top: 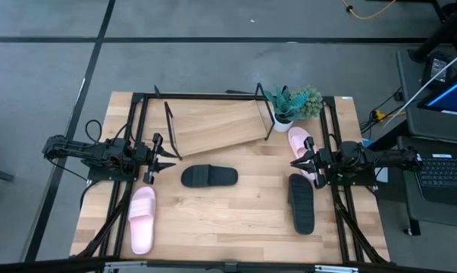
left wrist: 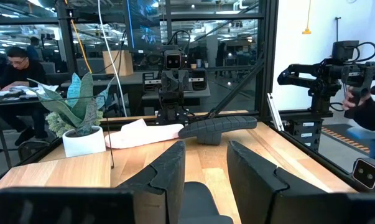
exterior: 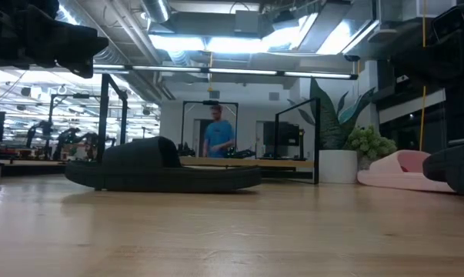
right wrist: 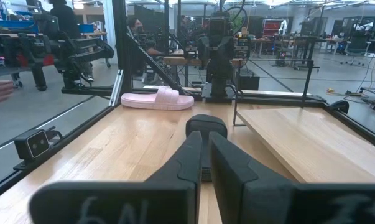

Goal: Pick and place slides into the shelf

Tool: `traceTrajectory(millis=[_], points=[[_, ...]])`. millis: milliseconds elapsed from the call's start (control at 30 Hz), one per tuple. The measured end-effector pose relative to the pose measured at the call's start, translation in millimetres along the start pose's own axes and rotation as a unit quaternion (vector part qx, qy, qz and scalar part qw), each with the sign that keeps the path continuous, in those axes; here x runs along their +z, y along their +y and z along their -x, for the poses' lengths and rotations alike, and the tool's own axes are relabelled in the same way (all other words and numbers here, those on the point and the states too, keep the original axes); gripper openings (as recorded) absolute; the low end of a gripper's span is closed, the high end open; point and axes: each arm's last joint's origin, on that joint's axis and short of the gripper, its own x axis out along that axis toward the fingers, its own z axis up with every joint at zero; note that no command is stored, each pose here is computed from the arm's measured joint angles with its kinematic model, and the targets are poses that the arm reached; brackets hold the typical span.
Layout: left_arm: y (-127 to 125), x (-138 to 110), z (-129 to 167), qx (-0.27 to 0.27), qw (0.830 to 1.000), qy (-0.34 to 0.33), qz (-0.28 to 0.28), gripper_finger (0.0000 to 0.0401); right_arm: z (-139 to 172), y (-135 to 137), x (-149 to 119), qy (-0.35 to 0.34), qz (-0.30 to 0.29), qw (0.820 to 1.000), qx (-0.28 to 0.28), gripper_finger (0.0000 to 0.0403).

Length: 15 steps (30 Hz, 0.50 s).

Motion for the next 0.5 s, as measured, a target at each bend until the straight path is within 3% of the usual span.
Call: traceTrajectory(millis=[500], points=[[0.0, 0.2, 0.0, 0.0, 1.0, -0.001, 0.0, 0.0111, 0.0, 0.0, 1.2, -0.006, 0.001, 1.0, 0.0, 0.0033]])
